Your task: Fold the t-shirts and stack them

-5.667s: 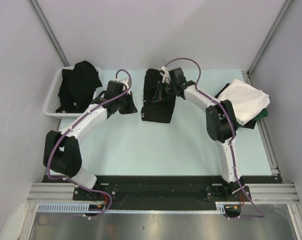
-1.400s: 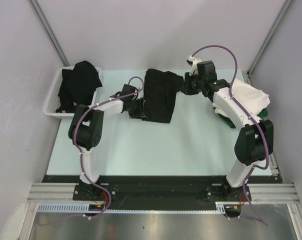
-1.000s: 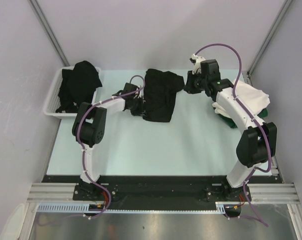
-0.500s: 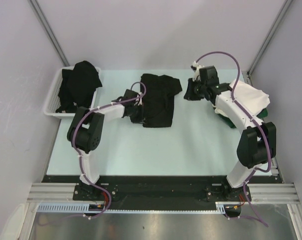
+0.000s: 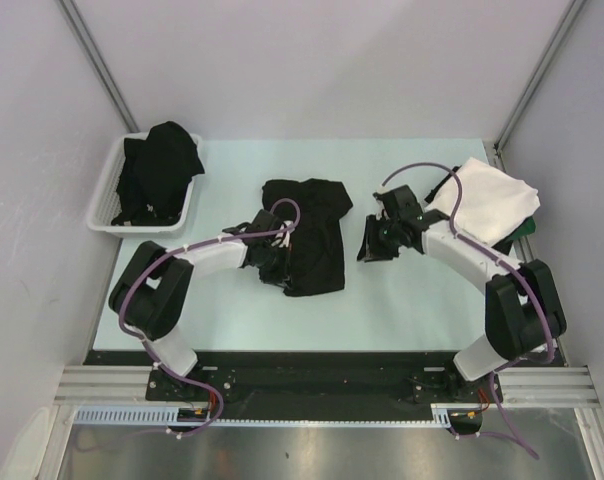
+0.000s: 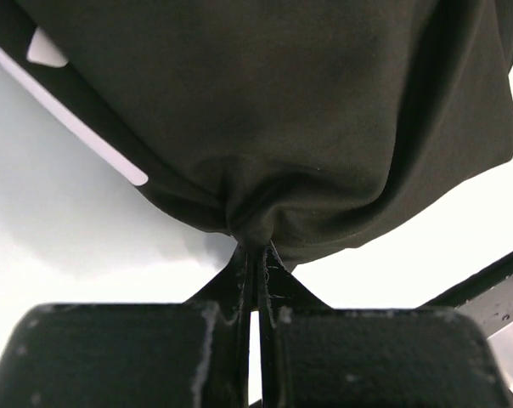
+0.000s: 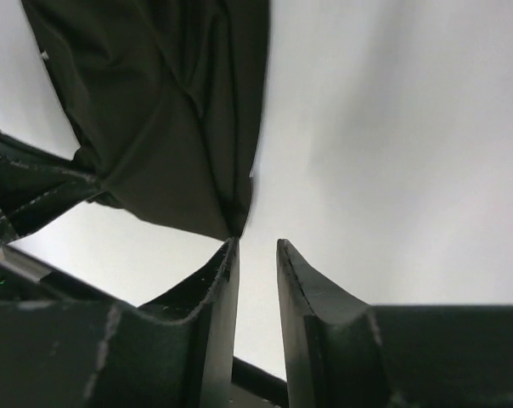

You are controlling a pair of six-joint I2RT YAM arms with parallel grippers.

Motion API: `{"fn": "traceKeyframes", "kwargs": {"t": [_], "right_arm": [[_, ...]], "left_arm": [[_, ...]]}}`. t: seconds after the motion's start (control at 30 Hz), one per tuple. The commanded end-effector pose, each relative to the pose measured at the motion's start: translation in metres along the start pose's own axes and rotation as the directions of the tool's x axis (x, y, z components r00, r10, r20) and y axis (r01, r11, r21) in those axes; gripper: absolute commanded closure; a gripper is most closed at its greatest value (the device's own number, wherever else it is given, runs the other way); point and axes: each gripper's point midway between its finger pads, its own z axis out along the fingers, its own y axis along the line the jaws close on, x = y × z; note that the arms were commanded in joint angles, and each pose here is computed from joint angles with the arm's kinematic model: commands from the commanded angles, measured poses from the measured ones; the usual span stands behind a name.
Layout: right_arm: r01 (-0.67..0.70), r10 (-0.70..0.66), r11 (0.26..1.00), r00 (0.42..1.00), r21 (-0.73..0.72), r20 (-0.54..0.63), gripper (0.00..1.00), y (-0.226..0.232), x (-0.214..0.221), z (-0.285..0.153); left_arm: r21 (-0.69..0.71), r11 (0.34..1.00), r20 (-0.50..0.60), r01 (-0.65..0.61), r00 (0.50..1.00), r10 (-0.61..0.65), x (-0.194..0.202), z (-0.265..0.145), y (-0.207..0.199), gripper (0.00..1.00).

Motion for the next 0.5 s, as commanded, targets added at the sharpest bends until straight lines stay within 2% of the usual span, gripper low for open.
{"fn": "traceKeyframes", "kwargs": {"t": [0.0,0.47], "right_arm": [[-0.073,0.077,0.992,0.996,-0.106,0.033,0.70,0.023,0.015,-0.005],[-0.112,0.119,0.973,0.993,-0.203,0.022,0.60,0.050,0.055,0.033]], "left_arm": [[0.009,1.000,0.008,-0.011,1.000,0.010,0.007,-0.013,-0.003,1.00],[0.023,0.999,0.013,-0.041,0.999,0.041,-0.007,-0.015,-0.013,1.00]]}}
